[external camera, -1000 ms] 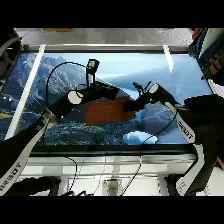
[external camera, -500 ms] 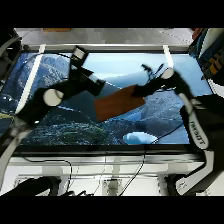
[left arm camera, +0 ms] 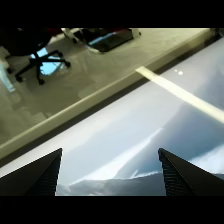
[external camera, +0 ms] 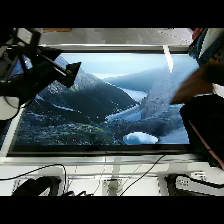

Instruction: Fold the clothes and pants, and hang the long-sleeved shirts on hangers.

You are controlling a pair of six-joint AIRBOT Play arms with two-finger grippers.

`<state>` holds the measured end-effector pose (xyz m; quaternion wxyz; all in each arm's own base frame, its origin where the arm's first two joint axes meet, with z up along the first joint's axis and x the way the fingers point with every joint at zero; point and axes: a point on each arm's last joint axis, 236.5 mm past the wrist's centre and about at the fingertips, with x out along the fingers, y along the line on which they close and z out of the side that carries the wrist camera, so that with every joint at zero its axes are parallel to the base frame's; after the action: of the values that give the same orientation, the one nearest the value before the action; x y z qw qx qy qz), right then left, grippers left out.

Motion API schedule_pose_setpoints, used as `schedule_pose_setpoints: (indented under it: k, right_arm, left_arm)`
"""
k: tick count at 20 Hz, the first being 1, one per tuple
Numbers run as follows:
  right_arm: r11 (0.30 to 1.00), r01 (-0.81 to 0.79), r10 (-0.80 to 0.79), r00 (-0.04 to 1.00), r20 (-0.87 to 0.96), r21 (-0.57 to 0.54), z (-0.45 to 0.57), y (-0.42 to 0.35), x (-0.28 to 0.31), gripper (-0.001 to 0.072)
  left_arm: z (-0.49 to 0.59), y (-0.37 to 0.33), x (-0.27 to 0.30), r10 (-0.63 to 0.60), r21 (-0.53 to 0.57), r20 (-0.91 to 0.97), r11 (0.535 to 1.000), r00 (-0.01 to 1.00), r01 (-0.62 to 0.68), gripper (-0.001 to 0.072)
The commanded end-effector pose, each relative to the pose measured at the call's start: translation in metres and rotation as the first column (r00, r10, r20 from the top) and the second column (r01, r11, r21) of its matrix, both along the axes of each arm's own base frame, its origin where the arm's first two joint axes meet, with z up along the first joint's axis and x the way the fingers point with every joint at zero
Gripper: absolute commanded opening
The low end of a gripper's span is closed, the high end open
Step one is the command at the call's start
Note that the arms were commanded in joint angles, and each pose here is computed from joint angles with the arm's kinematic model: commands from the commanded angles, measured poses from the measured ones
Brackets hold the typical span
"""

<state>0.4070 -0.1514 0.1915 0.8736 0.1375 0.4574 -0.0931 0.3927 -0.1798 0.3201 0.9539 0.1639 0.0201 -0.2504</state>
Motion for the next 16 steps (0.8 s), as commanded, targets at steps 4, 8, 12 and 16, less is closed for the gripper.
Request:
schedule_pose_setpoints:
  k: [4,8,12,16]
  right_arm:
    - [0.804,0.592,-0.576,0.76,-0.299,-0.044,-0.023,-0.127,-0.178,0.002]
    - [0.716,0.698,-0.592,0.622,-0.513,0.02,-0.07,-0.115,-0.233,0.0183]
    - [0.72,0.685,-0.564,0.669,-0.484,0.109,-0.083,-0.109,-0.212,0.0684]
    - [0.778,0.56,-0.453,0.814,-0.364,0.283,-0.074,-0.077,-0.148,0.018]
  left_arm:
    - [0.011,0.006,-0.007,0.009,-0.004,0.026,1.0,1.0,-0.009,0.0697]
    - [0.011,0.006,-0.007,0.009,-0.004,0.027,1.0,1.0,-0.009,0.0697]
    - [0.011,0.006,-0.007,0.009,-0.004,0.026,1.0,1.0,-0.009,0.0697]
    - [0.011,0.006,-0.006,0.009,-0.004,0.026,1.0,1.0,-0.009,0.0697]
